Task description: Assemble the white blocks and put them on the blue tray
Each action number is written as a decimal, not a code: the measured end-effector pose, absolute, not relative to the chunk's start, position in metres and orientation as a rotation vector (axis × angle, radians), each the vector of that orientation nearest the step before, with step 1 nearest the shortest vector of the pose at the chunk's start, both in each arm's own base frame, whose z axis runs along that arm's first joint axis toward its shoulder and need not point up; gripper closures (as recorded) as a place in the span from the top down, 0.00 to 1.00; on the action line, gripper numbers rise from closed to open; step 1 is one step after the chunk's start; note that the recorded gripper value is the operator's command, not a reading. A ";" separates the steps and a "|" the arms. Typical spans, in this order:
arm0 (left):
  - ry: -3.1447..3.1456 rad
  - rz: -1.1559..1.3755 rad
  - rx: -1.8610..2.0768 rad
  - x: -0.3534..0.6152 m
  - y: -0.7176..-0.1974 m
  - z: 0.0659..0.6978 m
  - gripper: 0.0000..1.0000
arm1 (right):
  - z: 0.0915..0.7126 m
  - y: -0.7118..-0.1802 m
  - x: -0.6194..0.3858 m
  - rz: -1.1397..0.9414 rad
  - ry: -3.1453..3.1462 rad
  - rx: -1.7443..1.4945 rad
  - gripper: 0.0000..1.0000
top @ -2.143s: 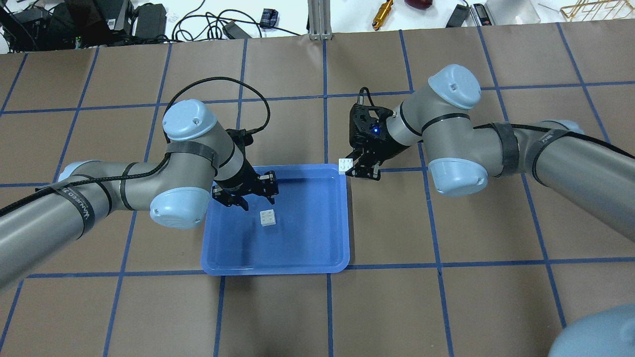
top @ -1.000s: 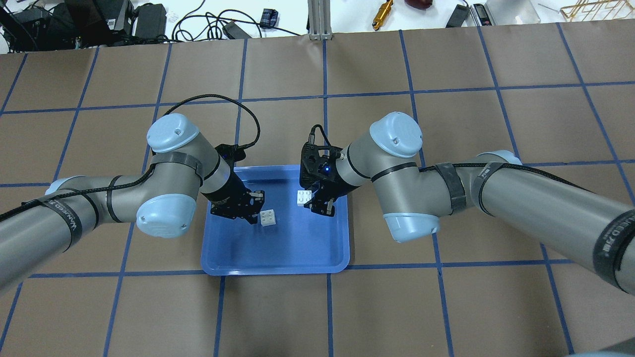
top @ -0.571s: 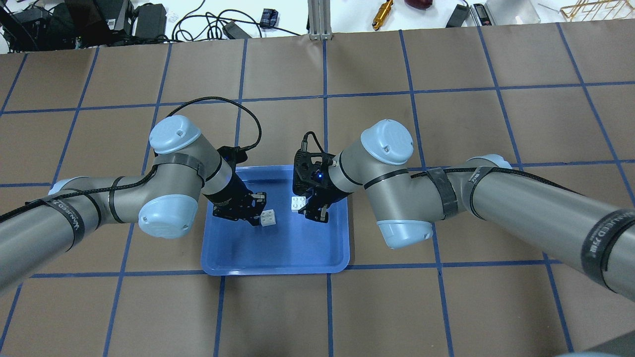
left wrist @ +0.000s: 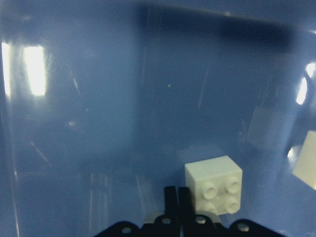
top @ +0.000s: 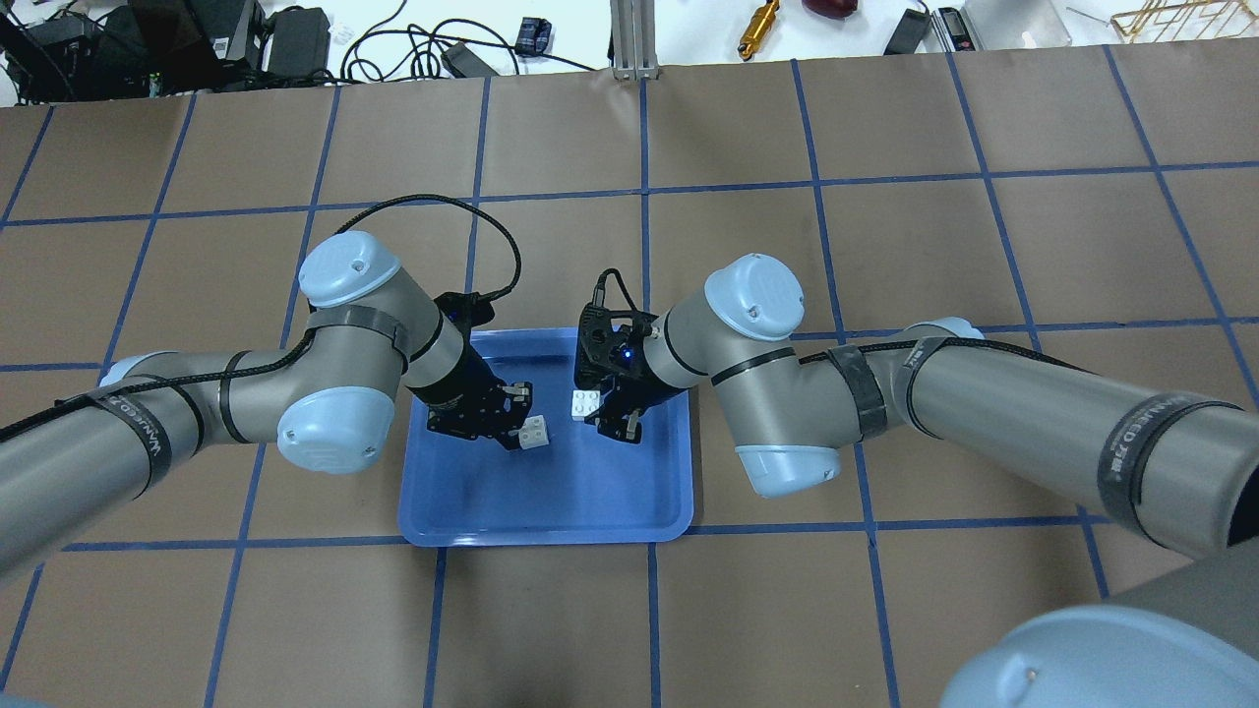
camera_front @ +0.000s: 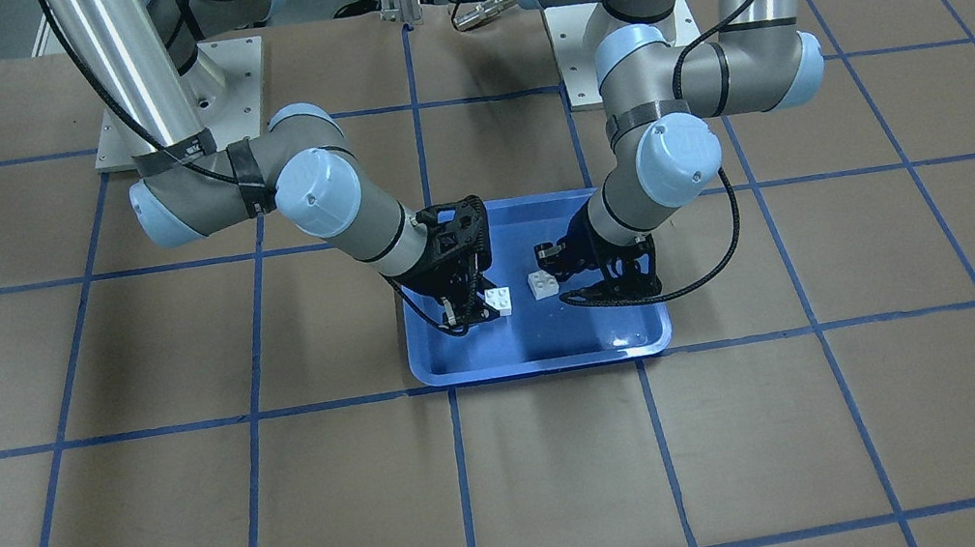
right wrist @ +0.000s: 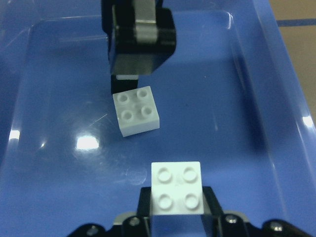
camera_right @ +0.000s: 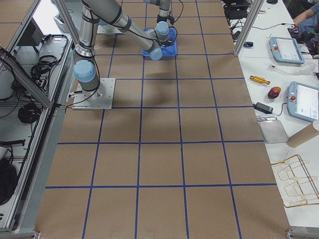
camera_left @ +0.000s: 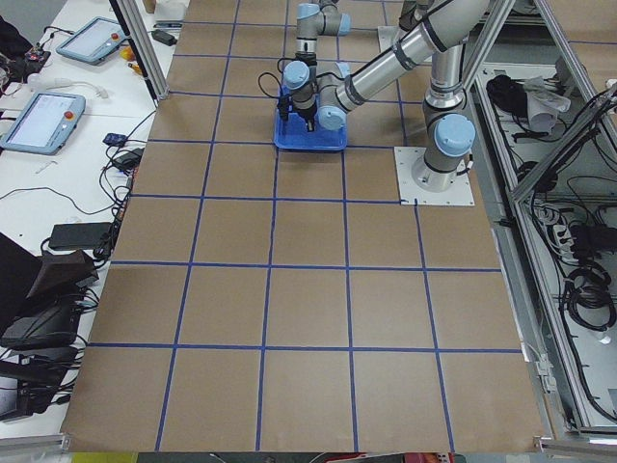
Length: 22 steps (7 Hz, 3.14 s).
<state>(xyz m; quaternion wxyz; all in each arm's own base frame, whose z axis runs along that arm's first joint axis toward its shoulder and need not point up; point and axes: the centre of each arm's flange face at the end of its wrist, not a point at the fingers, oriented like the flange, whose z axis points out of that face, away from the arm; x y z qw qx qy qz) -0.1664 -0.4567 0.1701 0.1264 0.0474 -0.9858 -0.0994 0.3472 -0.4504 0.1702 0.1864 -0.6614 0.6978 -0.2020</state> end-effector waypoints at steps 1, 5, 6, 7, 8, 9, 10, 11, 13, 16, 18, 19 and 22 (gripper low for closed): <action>-2.870 -0.292 0.138 -0.167 -0.456 0.170 0.15 | 0.170 -0.447 0.352 -0.566 1.960 -1.864 0.00; -2.870 -0.297 0.134 -0.168 -0.456 0.168 0.15 | 0.162 -0.447 0.357 -0.549 1.956 -1.864 0.00; -2.871 -0.298 0.134 -0.168 -0.455 0.167 0.15 | 0.163 -0.449 0.358 -0.554 1.955 -1.865 0.00; -2.871 -0.299 0.134 -0.168 -0.454 0.166 0.15 | 0.164 -0.450 0.359 -0.558 1.954 -1.864 0.00; -2.872 -0.299 0.133 -0.168 -0.453 0.166 0.15 | 0.164 -0.451 0.360 -0.559 1.953 -1.863 0.00; -2.872 -0.298 0.133 -0.168 -0.453 0.166 0.15 | 0.164 -0.451 0.360 -0.555 1.953 -1.860 0.00; -2.872 -0.295 0.121 -0.168 -0.453 0.165 0.15 | 0.162 -0.451 0.360 -0.550 1.953 -1.857 0.00; -2.871 -0.287 0.089 -0.168 -0.454 0.166 0.15 | 0.158 -0.450 0.361 -0.541 1.951 -1.856 0.00; -2.870 -0.279 0.054 -0.168 -0.455 0.166 0.15 | 0.153 -0.444 0.368 -0.524 1.944 -1.861 0.01; -2.870 -0.280 0.049 -0.168 -0.455 0.165 0.15 | 0.151 -0.441 0.372 -0.510 1.959 -1.842 0.16; -2.869 -0.281 0.050 -0.168 -0.454 0.165 0.14 | 0.151 -0.441 0.372 -0.512 1.958 -1.843 0.77; -2.868 -0.282 0.055 -0.168 -0.454 0.165 0.13 | 0.151 -0.441 0.372 -0.511 1.954 -1.846 0.85; -2.870 -0.288 0.099 -0.168 -0.454 0.164 0.13 | 0.154 -0.442 0.373 -0.520 1.954 -1.841 1.00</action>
